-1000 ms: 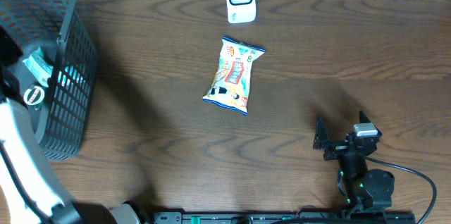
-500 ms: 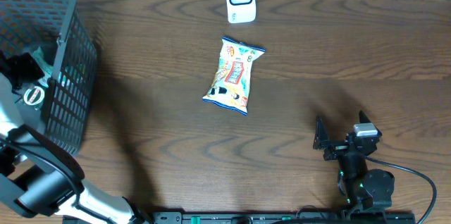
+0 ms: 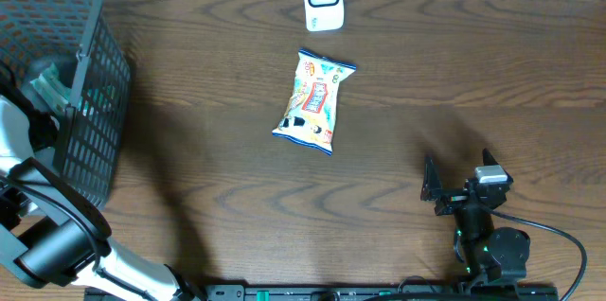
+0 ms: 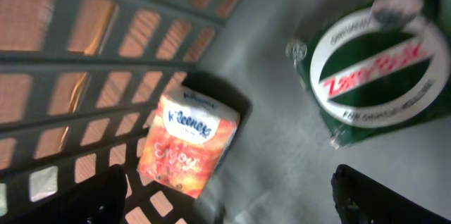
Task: Scan the item barcode
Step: 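Return the left gripper to the basket and grasp the orange Kleenex pack, then carry the Kleenex pack with the left gripper to the scanner and drop it, then reach the left gripper into the basket and grasp the green wipes pack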
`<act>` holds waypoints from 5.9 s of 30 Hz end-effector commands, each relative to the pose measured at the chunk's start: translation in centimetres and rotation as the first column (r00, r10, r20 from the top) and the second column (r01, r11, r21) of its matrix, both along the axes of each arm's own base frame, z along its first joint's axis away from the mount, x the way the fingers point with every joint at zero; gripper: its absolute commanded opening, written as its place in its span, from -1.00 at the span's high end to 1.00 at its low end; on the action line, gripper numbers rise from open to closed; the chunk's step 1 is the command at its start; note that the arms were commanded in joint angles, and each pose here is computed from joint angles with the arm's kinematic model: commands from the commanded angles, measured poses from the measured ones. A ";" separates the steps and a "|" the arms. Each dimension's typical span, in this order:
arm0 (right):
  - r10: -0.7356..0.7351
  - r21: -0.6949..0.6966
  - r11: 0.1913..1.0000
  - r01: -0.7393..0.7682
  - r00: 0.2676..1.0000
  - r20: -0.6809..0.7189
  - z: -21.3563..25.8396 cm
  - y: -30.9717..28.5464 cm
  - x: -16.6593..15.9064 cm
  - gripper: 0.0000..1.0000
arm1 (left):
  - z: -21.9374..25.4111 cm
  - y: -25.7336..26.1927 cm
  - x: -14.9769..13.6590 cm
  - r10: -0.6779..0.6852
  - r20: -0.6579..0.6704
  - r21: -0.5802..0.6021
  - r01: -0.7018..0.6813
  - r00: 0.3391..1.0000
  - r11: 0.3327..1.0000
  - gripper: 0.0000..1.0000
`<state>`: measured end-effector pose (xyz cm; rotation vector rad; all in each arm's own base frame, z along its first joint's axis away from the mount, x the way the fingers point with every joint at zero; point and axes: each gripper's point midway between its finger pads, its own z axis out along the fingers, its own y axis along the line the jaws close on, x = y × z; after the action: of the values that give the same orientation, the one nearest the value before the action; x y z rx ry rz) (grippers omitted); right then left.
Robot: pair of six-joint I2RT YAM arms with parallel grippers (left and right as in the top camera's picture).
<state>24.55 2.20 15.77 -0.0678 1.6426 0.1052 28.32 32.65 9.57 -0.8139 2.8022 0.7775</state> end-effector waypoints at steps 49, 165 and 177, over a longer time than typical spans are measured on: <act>-0.004 0.014 1.000 0.004 1.000 -0.001 0.0 -0.1 0.0 -0.99 | -7.3 2.5 -3.9 -0.072 -0.123 -0.065 0.065 0.990 0.996 0.86; -0.004 0.014 1.000 0.004 1.000 -0.001 0.0 -0.1 0.0 -0.99 | 8.2 -6.4 13.3 0.551 0.522 -0.554 -0.233 0.651 0.799 -0.69; -0.004 0.014 1.000 0.004 1.000 -0.001 0.0 -0.1 0.0 -0.99 | -1.3 -9.8 12.6 0.733 0.203 -0.733 -0.396 0.649 0.553 -0.69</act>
<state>24.55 2.20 15.78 -0.0675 1.6422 0.1048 41.11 23.58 9.51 -1.7474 2.2506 -0.3479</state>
